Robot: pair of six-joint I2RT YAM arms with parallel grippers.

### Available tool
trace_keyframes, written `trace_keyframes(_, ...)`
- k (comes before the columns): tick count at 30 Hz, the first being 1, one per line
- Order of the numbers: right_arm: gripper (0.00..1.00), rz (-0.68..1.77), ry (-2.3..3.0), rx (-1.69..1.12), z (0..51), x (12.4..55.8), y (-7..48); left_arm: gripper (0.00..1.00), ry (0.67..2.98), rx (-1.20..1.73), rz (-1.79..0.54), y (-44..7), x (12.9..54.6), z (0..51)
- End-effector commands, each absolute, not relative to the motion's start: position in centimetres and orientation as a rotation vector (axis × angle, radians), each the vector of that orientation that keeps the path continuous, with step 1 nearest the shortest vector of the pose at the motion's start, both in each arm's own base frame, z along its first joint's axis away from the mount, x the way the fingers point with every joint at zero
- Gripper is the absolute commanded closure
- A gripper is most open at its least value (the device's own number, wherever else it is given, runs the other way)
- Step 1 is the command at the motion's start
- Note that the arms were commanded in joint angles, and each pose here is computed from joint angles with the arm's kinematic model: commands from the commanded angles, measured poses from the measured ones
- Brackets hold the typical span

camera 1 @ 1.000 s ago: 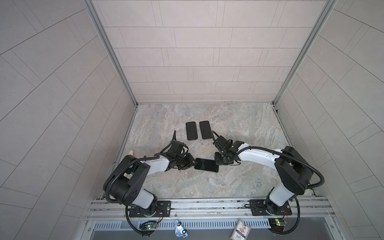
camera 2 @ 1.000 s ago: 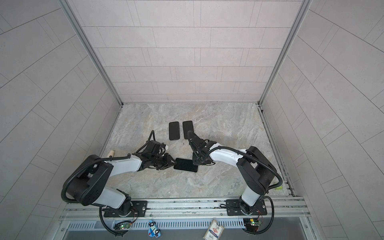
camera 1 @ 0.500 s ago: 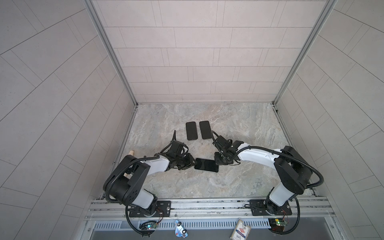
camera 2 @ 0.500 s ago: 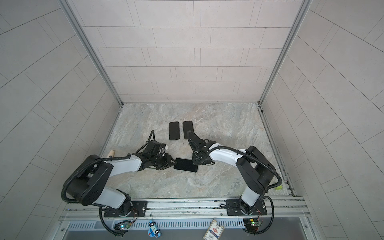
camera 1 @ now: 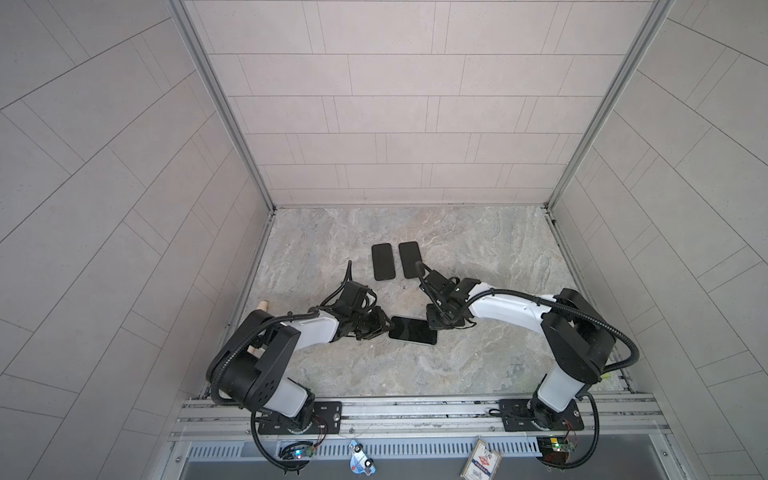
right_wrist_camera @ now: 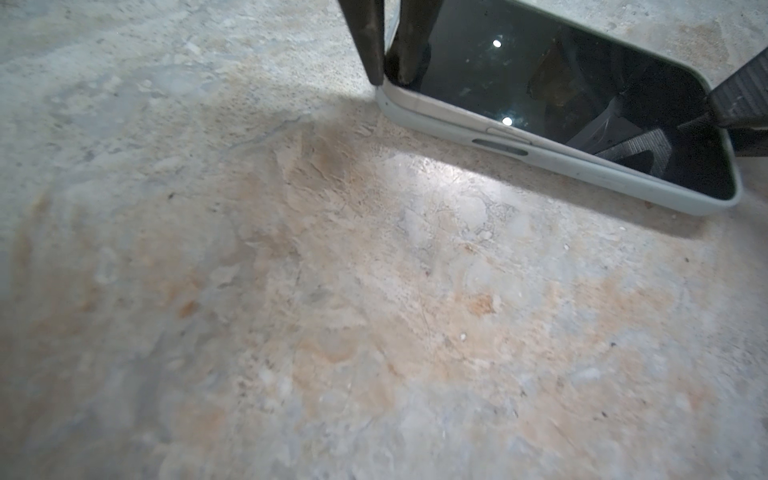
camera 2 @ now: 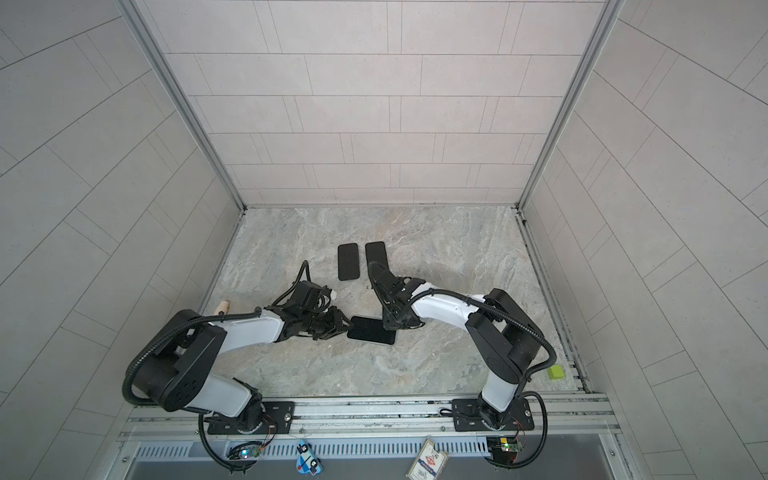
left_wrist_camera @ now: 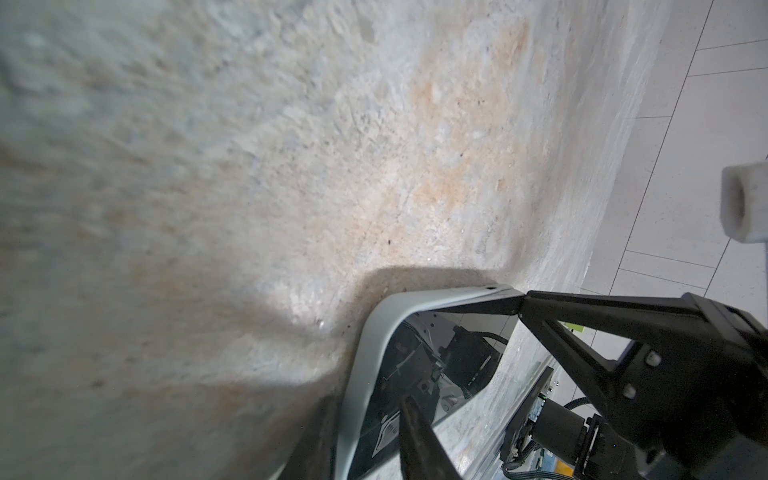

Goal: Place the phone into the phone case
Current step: 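Pinch the case rim at the phone's far corner with the right gripper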

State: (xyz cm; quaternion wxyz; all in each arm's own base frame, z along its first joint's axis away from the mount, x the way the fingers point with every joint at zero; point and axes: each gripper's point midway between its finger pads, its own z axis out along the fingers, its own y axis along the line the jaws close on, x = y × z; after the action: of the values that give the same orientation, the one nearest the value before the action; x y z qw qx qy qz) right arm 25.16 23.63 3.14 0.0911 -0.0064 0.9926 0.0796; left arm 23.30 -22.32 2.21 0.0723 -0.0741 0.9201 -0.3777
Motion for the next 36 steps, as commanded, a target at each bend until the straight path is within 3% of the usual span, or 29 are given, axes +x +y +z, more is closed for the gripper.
trace_keyframes(1, 0.89, 0.171, 3.016, -0.052, -0.5, 23.9, 23.4, 0.68, 2.759, -0.202, -1.151, -22.8, 23.5, 2.5)
trace_keyframes(24, 0.89, 0.121, 3.044, -0.129, -1.4, 23.7, 24.5, 0.68, 2.759, -0.202, -1.152, -22.8, 23.5, 2.5)
trace_keyframes(36, 0.89, 0.312, 2.997, 0.011, -1.3, 23.4, 24.0, 0.68, 2.763, -0.202, -1.156, -22.9, 23.6, 2.4)
